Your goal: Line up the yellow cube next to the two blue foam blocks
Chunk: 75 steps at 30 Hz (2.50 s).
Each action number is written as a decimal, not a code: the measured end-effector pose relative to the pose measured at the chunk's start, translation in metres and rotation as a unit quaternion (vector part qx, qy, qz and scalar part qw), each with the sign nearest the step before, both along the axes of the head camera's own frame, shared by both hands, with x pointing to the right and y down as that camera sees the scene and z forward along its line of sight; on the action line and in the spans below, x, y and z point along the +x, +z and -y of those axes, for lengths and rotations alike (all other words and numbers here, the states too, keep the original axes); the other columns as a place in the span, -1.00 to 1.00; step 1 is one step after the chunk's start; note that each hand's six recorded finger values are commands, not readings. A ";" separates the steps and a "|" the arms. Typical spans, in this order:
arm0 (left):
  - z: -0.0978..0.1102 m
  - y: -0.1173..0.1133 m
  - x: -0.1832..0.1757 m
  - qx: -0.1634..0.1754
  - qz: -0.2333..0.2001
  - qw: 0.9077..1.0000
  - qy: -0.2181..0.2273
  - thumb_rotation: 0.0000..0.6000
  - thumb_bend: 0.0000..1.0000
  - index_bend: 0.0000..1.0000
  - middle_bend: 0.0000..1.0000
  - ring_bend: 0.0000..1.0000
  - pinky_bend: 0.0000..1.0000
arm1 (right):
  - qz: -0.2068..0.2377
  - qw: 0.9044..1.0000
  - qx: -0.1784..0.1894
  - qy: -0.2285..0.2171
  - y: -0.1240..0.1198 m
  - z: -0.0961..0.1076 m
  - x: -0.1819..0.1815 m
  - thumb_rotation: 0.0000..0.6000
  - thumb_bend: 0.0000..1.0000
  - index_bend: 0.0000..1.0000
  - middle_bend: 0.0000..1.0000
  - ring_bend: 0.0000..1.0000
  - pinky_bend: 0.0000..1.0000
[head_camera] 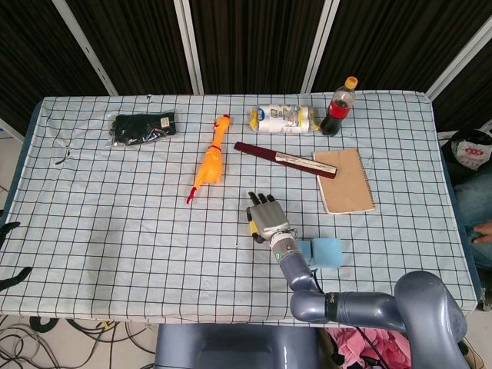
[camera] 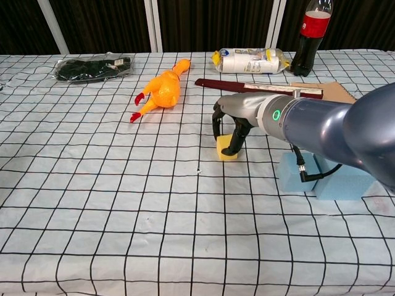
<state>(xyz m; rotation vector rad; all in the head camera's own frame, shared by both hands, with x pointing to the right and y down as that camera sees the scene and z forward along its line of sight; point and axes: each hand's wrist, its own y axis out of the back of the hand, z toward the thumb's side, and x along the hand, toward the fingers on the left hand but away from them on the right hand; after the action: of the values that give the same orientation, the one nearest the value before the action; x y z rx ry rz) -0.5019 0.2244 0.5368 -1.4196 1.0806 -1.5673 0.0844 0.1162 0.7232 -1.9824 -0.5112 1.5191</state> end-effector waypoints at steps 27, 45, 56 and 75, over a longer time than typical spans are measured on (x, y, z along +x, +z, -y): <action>-0.001 0.000 0.001 -0.001 -0.003 1.000 0.001 1.00 -0.93 -0.54 -0.89 -1.00 -1.00 | -0.009 0.999 -0.029 0.015 -0.047 -0.020 0.016 1.00 -0.39 -0.05 -1.00 -0.90 -0.80; -0.001 -0.001 0.001 -0.003 -0.004 1.000 0.004 1.00 -0.93 -0.54 -0.89 -1.00 -1.00 | -0.049 0.995 -0.034 0.085 -0.062 -0.057 0.054 1.00 -0.39 -0.05 -1.00 -0.90 -0.80; -0.001 0.000 0.000 -0.002 -0.002 1.000 0.003 1.00 -0.93 -0.54 -0.89 -1.00 -1.00 | -0.036 0.995 -0.033 0.088 -0.052 -0.064 0.040 1.00 -0.39 -0.04 -1.00 -0.90 -0.80; 0.000 0.000 0.000 0.000 0.001 1.000 0.002 1.00 -0.93 -0.54 -0.88 -1.00 -1.00 | -0.042 0.995 -0.016 0.087 -0.035 -0.056 0.045 1.00 -0.39 -0.05 -1.00 -0.90 -0.80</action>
<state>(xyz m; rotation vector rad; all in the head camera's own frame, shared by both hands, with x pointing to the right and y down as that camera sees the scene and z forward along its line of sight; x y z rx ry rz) -0.5023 0.2246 0.5367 -1.4192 1.0755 -1.5661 0.1294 0.1726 0.6882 -1.9312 -0.6422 1.7177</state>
